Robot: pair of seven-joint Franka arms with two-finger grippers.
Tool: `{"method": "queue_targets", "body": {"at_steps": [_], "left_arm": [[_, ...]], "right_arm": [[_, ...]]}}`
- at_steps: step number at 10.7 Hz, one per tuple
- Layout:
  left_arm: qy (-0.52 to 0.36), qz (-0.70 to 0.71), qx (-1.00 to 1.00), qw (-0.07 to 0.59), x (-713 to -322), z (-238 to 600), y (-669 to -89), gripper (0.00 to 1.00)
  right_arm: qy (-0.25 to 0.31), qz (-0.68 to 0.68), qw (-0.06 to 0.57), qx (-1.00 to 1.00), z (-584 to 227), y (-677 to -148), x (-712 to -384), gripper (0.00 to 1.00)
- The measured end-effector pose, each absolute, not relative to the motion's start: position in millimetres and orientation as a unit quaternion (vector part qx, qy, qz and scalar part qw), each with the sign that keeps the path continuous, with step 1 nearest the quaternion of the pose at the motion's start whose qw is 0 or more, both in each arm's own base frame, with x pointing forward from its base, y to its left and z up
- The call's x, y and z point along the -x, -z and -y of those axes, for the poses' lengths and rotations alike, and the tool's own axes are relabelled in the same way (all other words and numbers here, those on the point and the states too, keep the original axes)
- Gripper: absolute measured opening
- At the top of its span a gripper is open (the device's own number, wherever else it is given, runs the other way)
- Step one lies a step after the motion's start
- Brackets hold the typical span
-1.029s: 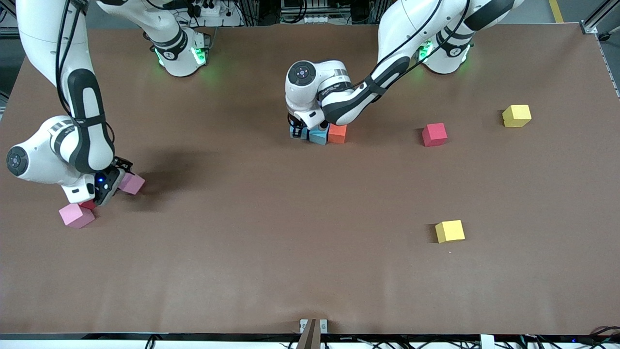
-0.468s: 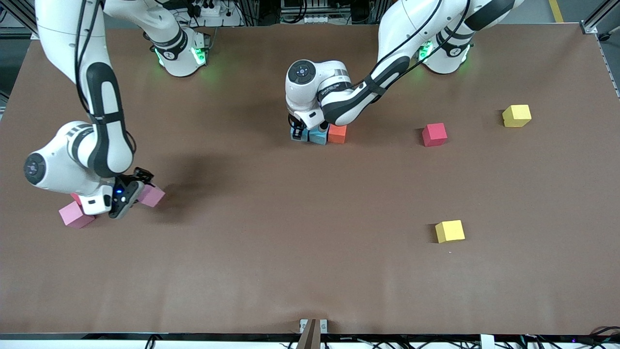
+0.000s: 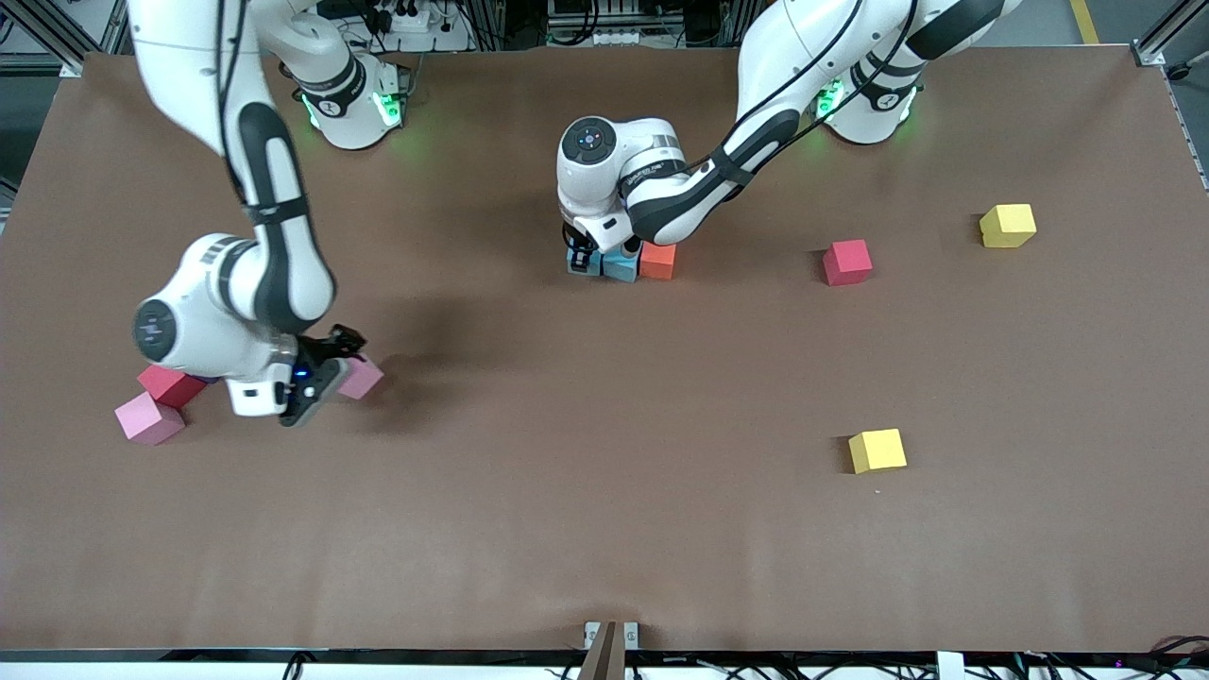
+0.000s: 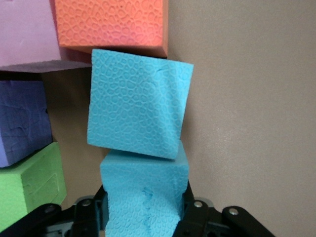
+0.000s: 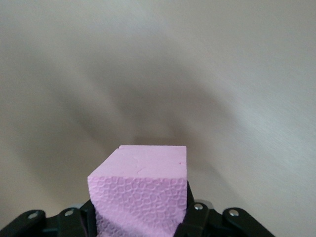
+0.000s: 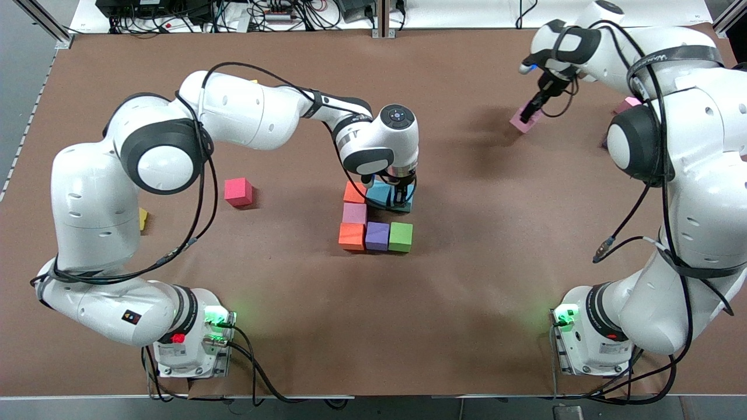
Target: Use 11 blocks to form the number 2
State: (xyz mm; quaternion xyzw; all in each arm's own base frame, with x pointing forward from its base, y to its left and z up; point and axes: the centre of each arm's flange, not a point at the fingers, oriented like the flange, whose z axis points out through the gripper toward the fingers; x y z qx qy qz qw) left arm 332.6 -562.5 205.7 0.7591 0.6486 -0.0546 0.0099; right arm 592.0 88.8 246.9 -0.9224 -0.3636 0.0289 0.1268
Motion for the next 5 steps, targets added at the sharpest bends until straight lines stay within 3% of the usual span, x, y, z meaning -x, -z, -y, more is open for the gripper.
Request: {"method": "queue_targets", "body": {"at_steps": [5], "left_arm": [[0.053,-0.653,-0.755,0.009,-338.8,556.6,-205.7,0.56]], "right_arm": [[-0.044,0.244,0.118,0.962,-169.9,-261.2,-577.2,0.58]]}}
